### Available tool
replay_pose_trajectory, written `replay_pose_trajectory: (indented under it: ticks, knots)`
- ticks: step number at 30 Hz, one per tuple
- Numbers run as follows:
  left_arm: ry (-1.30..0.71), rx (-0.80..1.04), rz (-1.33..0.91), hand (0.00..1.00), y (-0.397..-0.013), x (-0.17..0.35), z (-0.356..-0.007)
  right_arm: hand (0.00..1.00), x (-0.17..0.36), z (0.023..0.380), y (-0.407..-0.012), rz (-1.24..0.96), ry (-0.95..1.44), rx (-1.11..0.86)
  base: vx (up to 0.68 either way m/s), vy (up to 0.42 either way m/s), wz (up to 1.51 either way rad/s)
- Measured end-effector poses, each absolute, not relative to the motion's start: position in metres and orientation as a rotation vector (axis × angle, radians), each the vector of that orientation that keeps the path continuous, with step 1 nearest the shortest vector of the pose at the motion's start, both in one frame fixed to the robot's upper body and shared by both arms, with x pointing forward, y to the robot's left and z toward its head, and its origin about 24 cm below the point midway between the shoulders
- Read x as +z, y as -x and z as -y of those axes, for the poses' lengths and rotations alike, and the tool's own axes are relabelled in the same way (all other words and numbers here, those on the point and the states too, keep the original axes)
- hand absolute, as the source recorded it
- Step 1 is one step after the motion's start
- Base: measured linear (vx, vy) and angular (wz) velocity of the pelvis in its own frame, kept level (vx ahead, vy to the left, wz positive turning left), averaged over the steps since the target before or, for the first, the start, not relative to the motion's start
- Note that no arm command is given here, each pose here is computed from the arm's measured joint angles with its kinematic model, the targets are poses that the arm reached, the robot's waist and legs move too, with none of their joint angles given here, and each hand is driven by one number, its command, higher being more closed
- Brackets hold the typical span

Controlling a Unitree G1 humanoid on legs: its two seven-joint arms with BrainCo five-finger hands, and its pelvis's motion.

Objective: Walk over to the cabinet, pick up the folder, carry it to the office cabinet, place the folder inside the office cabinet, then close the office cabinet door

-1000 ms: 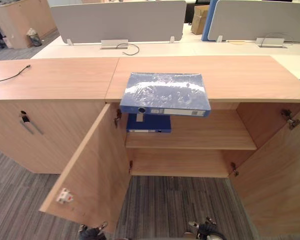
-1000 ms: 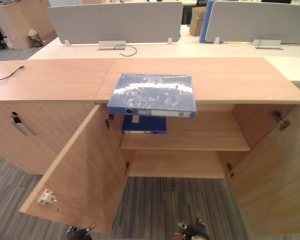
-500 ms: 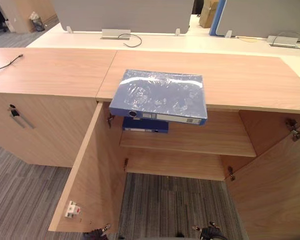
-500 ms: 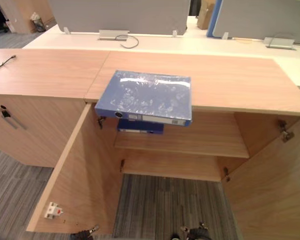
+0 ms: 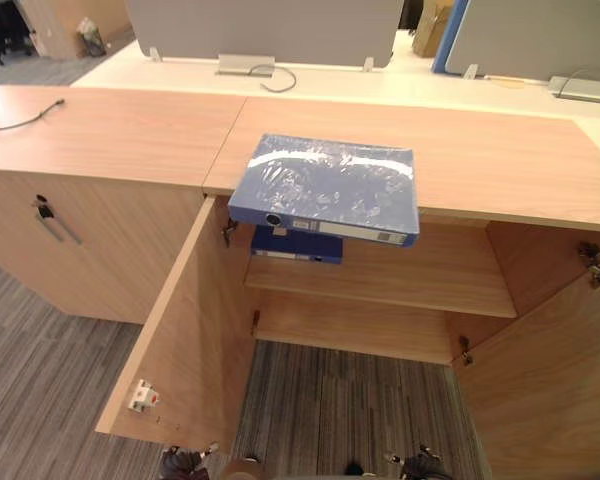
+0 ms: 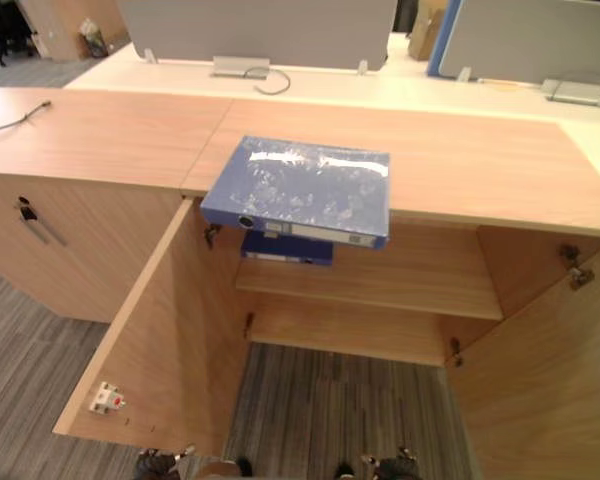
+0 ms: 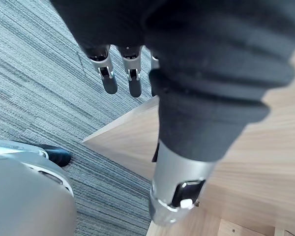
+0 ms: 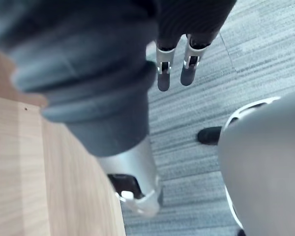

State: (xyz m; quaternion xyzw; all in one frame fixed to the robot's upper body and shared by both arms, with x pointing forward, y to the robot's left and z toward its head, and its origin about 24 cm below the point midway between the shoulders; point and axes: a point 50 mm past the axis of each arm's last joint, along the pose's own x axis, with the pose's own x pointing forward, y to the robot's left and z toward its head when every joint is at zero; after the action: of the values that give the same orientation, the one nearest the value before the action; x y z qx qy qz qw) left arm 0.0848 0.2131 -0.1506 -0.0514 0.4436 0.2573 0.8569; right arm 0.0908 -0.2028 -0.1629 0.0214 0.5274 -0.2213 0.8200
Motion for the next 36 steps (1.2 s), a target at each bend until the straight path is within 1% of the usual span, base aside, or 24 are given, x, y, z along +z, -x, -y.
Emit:
replay_pose_trajectory:
  ticks: [9,19,27,31,36]
  knots:
    - [0.155,0.586,-0.976,0.00,-0.073,-0.156,-0.211,0.00,-0.164,0.202,-0.085,-1.135,-0.048,-0.464,0.08,0.015,0.16]
    - [0.200,0.655,-1.038,0.00,-0.055,-0.161,-0.214,0.00,-0.167,0.202,-0.079,-1.166,-0.047,-0.464,-0.04,0.030,0.07]
    - [0.250,0.743,-1.090,0.00,-0.037,-0.165,-0.218,0.00,-0.167,0.202,-0.079,-1.169,-0.053,-0.457,-0.02,0.016,0.17]
    - [0.324,0.804,-1.113,0.00,-0.026,-0.166,-0.220,0.00,-0.168,0.199,-0.079,-1.181,-0.066,-0.435,0.02,0.012,0.23]
    - [0.286,0.762,-1.198,0.00,-0.010,-0.169,-0.223,0.00,-0.168,0.197,-0.083,-1.189,-0.065,-0.391,-0.01,0.023,0.08]
